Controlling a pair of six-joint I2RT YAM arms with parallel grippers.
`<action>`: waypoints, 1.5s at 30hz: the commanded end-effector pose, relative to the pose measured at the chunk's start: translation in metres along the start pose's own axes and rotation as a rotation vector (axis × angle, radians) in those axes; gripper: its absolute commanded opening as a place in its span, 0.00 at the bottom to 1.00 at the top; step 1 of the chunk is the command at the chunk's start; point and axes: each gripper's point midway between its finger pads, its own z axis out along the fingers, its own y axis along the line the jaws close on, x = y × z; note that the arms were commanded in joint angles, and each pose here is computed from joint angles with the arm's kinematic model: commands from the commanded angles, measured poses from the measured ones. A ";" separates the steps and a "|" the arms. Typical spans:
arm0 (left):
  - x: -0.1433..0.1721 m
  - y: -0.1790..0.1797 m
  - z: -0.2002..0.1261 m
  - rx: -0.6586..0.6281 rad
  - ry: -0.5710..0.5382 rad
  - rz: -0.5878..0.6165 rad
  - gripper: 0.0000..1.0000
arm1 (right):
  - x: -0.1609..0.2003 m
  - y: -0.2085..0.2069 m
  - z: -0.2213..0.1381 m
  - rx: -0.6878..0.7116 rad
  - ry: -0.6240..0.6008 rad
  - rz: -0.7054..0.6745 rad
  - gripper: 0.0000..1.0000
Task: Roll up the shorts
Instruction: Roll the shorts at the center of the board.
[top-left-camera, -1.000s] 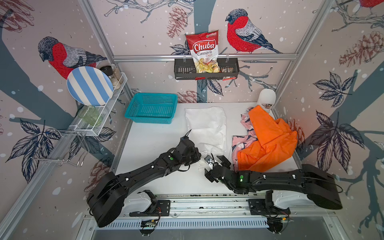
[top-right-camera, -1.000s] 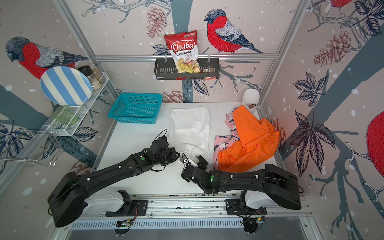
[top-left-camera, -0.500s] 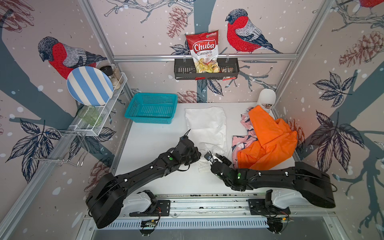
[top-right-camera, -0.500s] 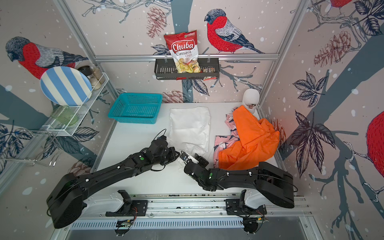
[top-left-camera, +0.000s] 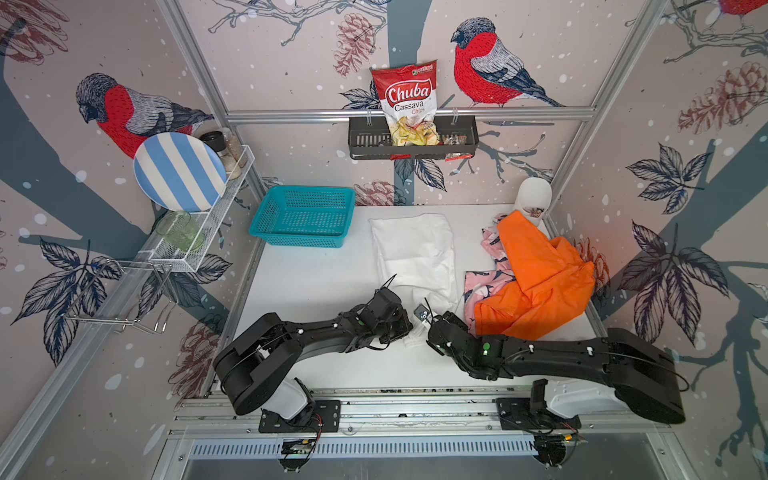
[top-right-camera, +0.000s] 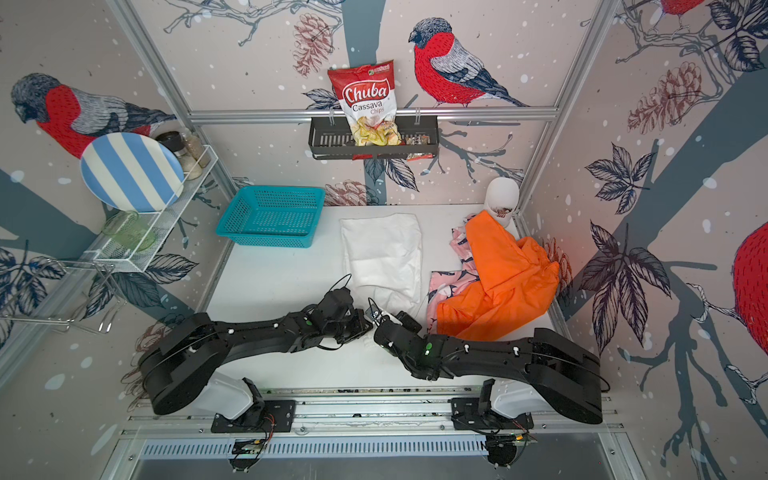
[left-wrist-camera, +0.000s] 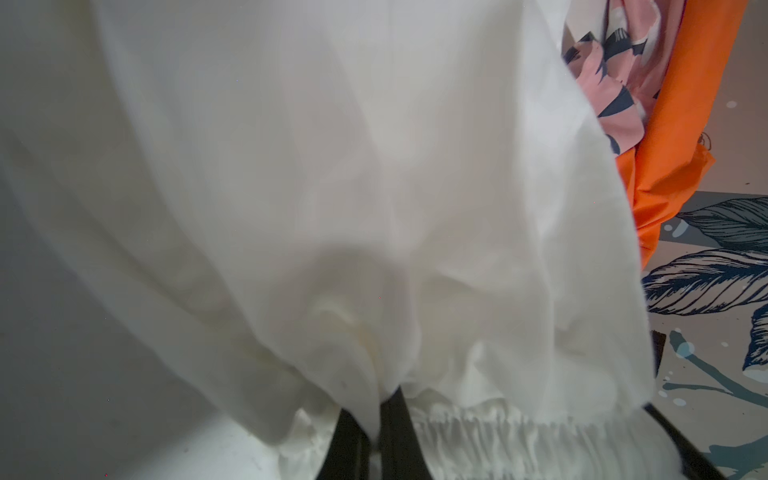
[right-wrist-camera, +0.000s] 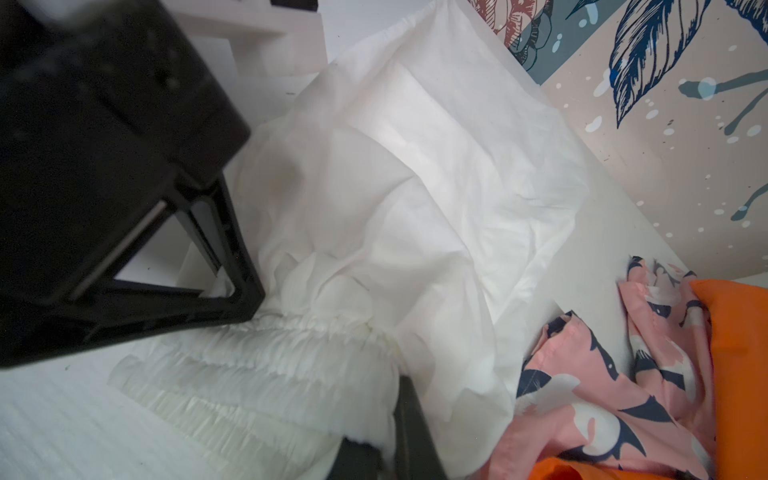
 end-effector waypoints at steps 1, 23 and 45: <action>0.009 0.017 0.009 -0.056 0.023 -0.011 0.00 | -0.001 -0.010 0.001 0.045 0.009 0.045 0.08; 0.009 0.130 -0.028 -0.368 0.032 0.007 0.00 | -0.079 -0.021 -0.050 -0.352 -0.152 0.581 0.74; -0.013 0.074 -0.074 -0.272 -0.052 0.061 0.29 | 0.036 0.041 0.023 -0.571 0.474 0.972 0.24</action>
